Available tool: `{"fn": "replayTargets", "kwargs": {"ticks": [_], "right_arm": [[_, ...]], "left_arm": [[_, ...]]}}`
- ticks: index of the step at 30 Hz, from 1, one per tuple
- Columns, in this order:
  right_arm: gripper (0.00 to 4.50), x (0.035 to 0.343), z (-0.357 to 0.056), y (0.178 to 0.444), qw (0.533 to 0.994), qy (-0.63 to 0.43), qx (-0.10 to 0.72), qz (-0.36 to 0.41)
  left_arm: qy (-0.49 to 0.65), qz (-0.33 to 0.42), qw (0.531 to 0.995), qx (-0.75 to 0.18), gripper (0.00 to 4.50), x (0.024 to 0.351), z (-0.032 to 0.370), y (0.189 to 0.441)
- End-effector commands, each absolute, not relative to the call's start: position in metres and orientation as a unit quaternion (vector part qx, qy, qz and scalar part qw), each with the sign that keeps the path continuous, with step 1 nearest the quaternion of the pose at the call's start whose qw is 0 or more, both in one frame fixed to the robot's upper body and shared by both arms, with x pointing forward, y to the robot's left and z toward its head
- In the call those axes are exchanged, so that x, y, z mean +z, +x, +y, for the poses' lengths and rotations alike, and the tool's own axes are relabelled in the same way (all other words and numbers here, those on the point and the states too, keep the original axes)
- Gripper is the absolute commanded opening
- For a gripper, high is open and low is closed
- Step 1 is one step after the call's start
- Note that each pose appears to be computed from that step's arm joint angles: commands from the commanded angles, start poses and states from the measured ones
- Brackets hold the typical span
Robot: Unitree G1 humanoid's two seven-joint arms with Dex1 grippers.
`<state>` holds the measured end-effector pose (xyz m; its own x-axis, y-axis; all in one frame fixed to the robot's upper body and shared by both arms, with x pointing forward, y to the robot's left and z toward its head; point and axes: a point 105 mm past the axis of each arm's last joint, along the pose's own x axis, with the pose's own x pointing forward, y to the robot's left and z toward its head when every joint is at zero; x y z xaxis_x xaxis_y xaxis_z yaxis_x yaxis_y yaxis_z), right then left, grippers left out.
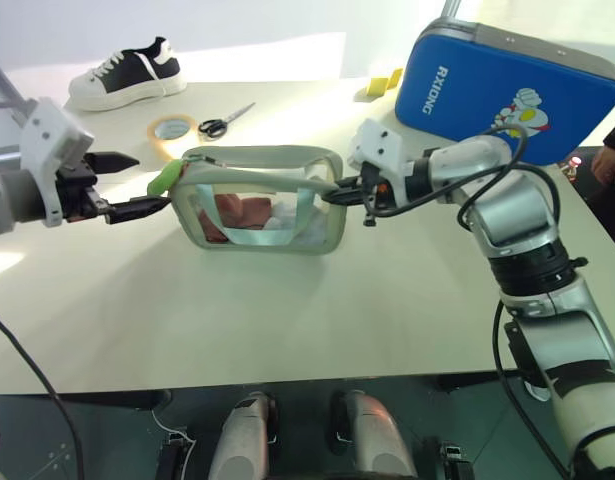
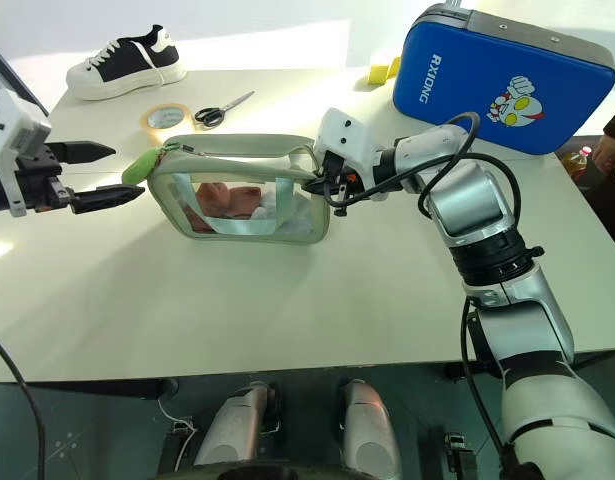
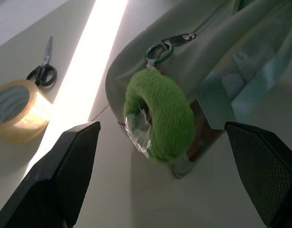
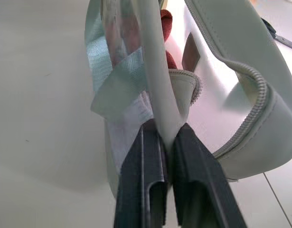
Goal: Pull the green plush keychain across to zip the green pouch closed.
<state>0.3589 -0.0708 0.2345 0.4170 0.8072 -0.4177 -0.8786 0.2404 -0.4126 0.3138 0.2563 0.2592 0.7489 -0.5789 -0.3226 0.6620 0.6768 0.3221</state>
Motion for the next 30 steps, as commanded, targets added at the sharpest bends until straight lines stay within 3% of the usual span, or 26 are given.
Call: {"fn": "replayTargets", "kwargs": {"ticks": [1, 2, 5, 12, 18, 23, 30], "right_arm": [[0.05, 0.248, -0.067, 0.357, 0.782, -0.318, 0.535, 0.03], [0.05, 0.248, -0.067, 0.357, 0.782, -0.319, 0.535, 0.029], [0.0, 0.249, -0.066, 0.357, 0.781, -0.321, 0.535, 0.029], [0.0, 0.247, -0.067, 0.358, 0.782, -0.322, 0.533, 0.032], [0.0, 0.248, -0.067, 0.357, 0.784, -0.32, 0.531, 0.03], [0.0, 0.249, -0.067, 0.359, 0.787, -0.32, 0.526, 0.028], [0.0, 0.248, -0.064, 0.359, 0.789, -0.316, 0.527, 0.025]], "left_arm": [[0.24, 0.078, 0.909, -0.332, 4.5, 0.269, 0.257, 0.308], [0.241, 0.077, 0.909, -0.331, 4.5, 0.267, 0.255, 0.309], [0.24, 0.069, 0.915, -0.318, 3.69, 0.265, 0.256, 0.317], [0.248, 0.057, 0.914, -0.317, 0.13, 0.269, 0.255, 0.324], [0.246, 0.031, 0.913, -0.324, 0.06, 0.285, 0.248, 0.33], [0.209, -0.034, 0.905, -0.368, 0.06, 0.328, 0.217, 0.333], [0.255, 0.004, 0.863, -0.435, 0.06, 0.286, 0.171, 0.335]]}}
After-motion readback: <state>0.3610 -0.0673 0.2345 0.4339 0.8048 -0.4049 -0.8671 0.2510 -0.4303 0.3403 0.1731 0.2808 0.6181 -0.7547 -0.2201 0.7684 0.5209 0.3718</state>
